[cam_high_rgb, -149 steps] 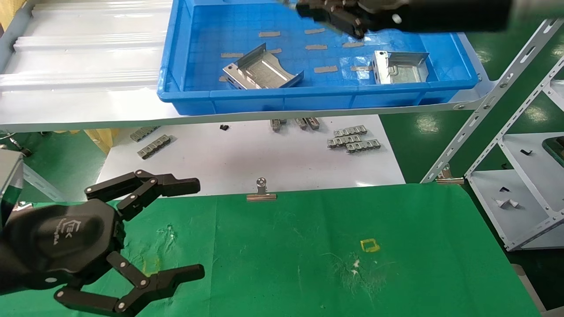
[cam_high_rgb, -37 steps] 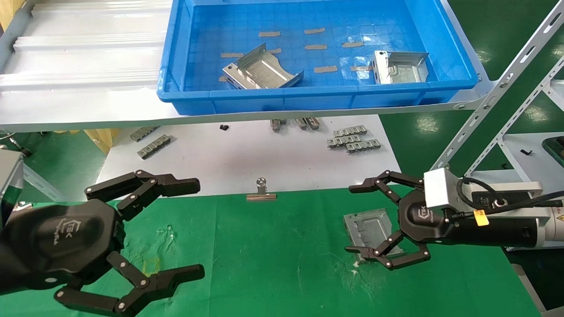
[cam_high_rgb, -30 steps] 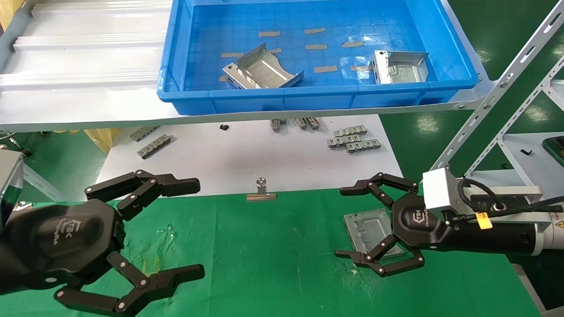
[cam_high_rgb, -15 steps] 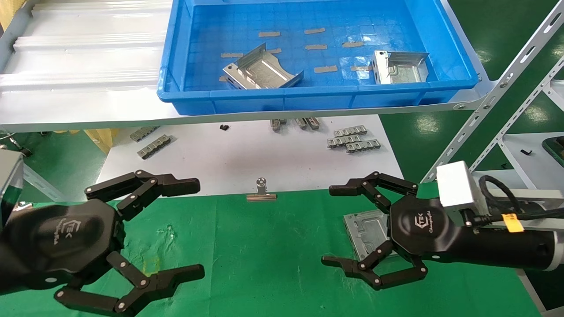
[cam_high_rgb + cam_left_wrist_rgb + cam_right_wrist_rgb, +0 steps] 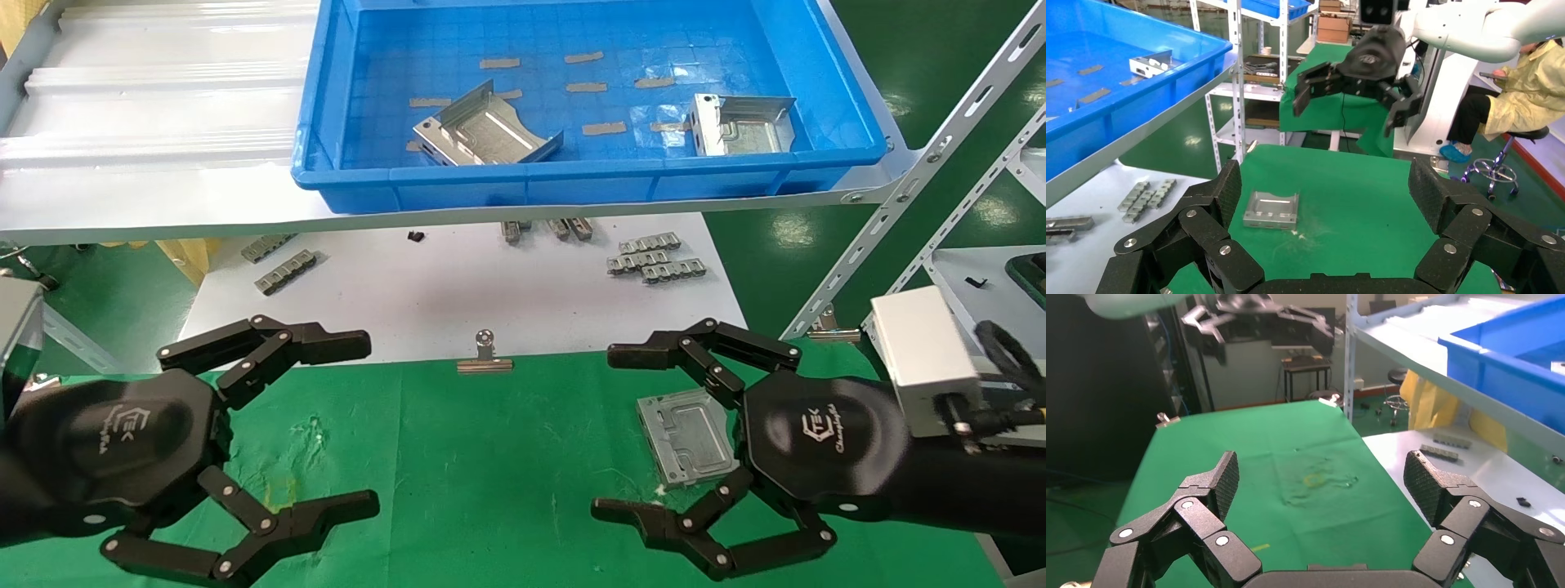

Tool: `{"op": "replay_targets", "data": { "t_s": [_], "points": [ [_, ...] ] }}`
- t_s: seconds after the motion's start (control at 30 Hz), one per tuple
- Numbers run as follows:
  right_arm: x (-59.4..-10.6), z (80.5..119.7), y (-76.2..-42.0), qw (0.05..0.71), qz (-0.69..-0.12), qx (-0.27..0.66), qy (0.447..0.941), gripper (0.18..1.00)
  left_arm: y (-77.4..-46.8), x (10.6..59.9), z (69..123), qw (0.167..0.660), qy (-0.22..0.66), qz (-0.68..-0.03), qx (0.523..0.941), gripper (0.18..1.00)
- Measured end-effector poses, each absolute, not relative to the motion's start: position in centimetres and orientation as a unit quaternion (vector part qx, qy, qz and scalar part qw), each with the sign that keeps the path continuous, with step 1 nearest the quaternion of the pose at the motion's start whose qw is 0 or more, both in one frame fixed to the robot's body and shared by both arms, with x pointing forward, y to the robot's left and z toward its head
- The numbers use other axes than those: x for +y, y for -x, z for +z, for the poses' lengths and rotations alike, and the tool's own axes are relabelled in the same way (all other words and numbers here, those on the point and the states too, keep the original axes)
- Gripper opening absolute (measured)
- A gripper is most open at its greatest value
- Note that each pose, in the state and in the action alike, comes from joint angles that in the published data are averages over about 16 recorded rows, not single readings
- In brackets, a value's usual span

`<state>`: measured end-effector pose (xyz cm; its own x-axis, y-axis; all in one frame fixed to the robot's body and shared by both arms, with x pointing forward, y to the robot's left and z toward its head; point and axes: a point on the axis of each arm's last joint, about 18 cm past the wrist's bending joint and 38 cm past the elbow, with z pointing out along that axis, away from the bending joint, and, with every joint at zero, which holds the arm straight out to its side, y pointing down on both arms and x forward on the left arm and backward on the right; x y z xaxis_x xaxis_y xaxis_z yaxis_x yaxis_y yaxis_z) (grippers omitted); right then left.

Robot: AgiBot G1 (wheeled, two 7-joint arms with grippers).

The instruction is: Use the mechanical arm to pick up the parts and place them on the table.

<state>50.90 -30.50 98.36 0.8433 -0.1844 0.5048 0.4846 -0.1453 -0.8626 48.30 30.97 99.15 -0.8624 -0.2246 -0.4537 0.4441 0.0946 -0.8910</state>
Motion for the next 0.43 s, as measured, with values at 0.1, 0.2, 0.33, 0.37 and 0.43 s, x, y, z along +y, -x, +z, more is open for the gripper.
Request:
{"op": "replay_targets", "data": {
  "t_s": [0.1,0.2,0.33,0.37,0.43],
  "points": [
    [-30.4,98.6,-49.9,0.650,-0.254,-0.104,0.708,1.000,-48.3,31.0,99.1,0.250,-0.079,-0.668,0.696,1.001],
    [-30.3,98.9,-49.0,0.654,-0.250,-0.104,0.706,1.000,-48.3,31.0,99.1,0.250,-0.079,-0.668,0.696,1.001],
    [-30.3,99.0,-48.4,0.656,-0.247,-0.103,0.706,1.000,-48.3,31.0,99.1,0.250,-0.079,-0.668,0.696,1.001],
    [-30.3,99.1,-48.2,0.657,-0.247,-0.103,0.705,1.000,-48.3,31.0,99.1,0.250,-0.079,-0.668,0.696,1.001],
    [-30.2,99.1,-47.9,0.657,-0.245,-0.103,0.705,1.000,-48.3,31.0,99.1,0.250,-0.079,-0.668,0.696,1.001]
  ]
}}
